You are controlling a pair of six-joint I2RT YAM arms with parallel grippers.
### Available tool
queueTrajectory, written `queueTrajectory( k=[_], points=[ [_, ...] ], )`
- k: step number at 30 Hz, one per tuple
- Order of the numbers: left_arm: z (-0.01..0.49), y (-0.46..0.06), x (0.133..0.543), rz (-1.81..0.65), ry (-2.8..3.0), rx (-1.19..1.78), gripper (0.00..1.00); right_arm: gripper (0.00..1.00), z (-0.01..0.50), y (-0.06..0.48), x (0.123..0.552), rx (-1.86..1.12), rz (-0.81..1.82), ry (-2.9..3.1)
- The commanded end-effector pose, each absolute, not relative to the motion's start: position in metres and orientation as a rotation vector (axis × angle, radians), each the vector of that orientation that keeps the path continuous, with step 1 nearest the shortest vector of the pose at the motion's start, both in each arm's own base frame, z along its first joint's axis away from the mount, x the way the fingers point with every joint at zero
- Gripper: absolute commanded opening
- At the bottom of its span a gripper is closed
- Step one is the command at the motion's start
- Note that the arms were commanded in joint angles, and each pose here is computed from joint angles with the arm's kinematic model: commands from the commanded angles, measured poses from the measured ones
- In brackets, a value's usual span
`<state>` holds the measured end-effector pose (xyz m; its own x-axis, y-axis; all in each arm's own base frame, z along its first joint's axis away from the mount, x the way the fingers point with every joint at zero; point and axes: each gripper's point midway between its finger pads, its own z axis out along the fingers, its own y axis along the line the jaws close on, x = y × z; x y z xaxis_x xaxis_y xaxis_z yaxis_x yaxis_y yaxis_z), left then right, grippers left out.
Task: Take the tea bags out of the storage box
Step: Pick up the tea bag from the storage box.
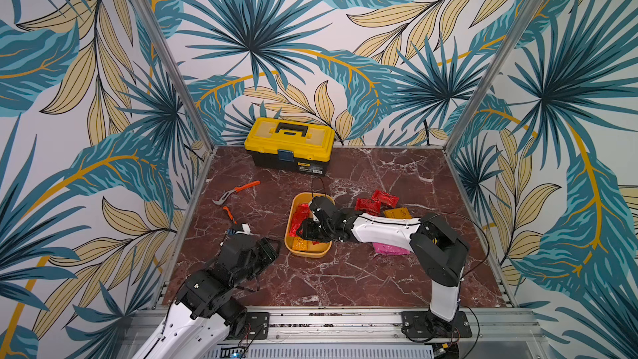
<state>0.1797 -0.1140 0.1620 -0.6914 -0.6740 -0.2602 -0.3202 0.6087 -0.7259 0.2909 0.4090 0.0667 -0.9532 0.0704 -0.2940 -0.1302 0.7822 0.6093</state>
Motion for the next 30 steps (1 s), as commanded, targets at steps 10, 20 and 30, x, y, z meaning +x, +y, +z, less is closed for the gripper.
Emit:
queueTrajectory(
  k=[10,20,30],
  points=[
    [0.151,-0.112,0.178,-0.891,2.332,-0.800,0.59,0.40,0.069,0.425,0.297,-0.071,0.984,2.648],
    [0.147,-0.113,0.176,-0.896,2.340,-0.811,0.59,0.21,0.075,0.437,0.306,-0.065,1.011,2.629],
    [0.153,-0.111,0.178,-0.903,2.313,-0.818,0.59,0.00,0.096,0.433,0.301,-0.092,1.023,2.615]
  ],
)
